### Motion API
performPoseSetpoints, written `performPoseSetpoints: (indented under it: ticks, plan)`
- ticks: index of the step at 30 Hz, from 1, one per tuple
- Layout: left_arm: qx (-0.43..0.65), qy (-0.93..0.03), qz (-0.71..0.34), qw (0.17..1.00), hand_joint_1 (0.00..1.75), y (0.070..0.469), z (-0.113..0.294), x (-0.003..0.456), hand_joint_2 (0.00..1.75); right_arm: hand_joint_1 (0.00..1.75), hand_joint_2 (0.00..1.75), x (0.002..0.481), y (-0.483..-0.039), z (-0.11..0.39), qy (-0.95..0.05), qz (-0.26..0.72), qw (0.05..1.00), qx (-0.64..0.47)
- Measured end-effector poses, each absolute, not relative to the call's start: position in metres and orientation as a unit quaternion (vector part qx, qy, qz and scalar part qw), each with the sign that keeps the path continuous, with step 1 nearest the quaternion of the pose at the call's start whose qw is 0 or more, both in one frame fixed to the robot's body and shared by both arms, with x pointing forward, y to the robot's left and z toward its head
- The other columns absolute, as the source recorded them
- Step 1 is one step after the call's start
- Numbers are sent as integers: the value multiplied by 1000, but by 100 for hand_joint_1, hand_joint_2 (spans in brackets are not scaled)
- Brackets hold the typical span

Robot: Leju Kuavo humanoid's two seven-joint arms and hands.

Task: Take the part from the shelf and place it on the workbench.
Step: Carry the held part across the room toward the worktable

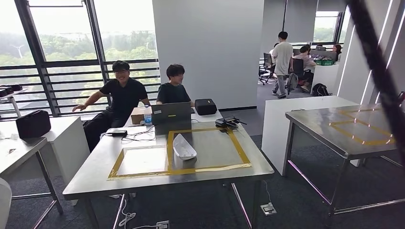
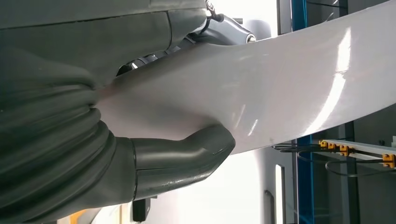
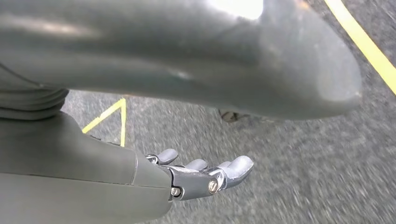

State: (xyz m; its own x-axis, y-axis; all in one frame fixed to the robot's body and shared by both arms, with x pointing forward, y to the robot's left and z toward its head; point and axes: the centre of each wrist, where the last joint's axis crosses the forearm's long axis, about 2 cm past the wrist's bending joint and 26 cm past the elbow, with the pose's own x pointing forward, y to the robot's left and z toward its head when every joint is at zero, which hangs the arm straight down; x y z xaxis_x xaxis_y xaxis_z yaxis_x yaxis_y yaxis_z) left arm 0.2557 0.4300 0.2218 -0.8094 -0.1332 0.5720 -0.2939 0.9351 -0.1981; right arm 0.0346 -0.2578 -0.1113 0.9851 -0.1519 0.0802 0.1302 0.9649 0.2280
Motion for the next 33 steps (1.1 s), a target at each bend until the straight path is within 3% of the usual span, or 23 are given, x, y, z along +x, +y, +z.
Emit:
performPoseSetpoints:
  ticks: [33]
  plan:
    - [114,-939,138,293,175,425,215,245,175,0,0,27,-257,-112,-41,-77,990,113]
